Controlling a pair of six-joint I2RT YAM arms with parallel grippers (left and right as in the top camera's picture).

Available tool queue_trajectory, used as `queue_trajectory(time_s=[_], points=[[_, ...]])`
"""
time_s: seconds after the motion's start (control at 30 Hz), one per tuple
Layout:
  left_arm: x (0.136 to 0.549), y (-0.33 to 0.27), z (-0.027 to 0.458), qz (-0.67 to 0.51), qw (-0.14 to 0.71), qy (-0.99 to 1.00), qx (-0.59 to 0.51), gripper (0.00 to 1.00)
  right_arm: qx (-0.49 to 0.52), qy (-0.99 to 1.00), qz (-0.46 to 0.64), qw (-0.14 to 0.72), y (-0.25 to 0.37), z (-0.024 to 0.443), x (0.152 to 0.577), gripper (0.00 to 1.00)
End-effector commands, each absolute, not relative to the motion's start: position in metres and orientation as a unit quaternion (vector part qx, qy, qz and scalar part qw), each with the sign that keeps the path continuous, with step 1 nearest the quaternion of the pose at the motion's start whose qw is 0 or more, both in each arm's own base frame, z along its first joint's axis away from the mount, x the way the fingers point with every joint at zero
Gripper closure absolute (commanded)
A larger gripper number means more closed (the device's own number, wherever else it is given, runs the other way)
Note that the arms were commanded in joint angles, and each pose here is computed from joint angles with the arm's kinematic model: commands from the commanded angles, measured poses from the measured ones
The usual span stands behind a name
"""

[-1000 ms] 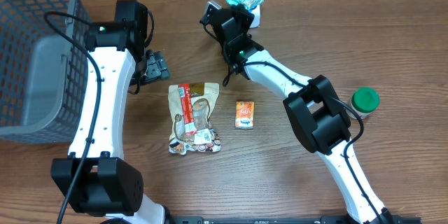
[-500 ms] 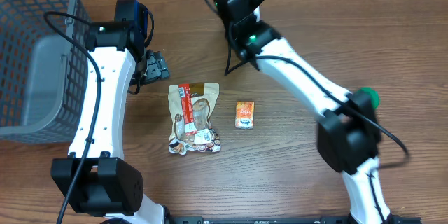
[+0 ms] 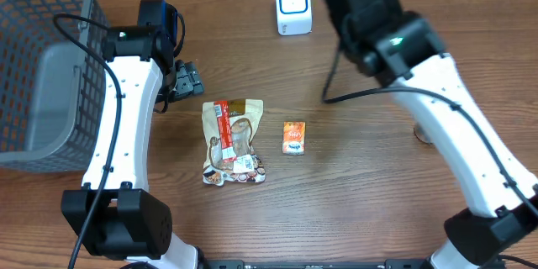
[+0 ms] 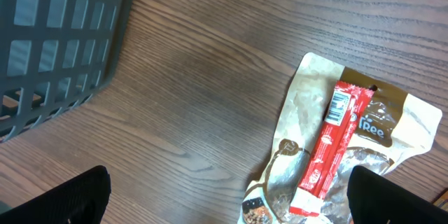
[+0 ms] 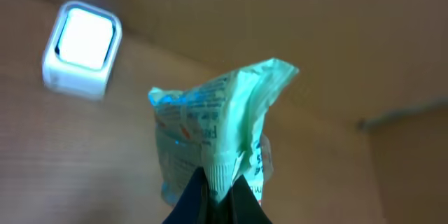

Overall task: Scan the item barcode
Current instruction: 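Move the tissue pack right and lower it onto the table, release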

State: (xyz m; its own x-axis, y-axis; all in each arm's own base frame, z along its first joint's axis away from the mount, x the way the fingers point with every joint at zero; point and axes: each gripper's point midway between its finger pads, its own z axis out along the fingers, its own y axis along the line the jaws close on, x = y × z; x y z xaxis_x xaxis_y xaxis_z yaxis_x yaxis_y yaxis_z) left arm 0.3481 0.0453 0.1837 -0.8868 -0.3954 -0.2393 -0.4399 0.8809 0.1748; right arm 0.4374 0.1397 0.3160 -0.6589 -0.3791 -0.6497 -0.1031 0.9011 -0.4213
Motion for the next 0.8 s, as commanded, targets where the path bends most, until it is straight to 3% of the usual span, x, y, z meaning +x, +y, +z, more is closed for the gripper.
queue_trajectory(time_s=[0.0,0.17,0.37,0.57,0.77], points=[[0.352,0.046,0.189,0.113,0.109,0.962,-0.226,0.01,-0.100,0.939,-0.060,0.323,0.140,0.289,0.419,0.96],[0.352,0.046,0.189,0.113,0.109,0.962,-0.226,0.00,-0.086,0.981,-0.029,0.173,0.104,0.239,0.376,0.96],[0.352,0.046,0.189,0.113,0.109,0.962,-0.226,0.00,-0.061,0.996,-0.015,0.061,0.078,0.182,0.345,0.96],[0.352,0.046,0.189,0.113,0.109,0.962,-0.226,0.00,-0.065,0.997,-0.017,0.039,0.070,0.125,0.343,0.96],[0.352,0.046,0.189,0.113,0.109,0.962,-0.226,0.01,-0.085,0.994,-0.019,0.069,0.070,0.087,0.354,0.96]])
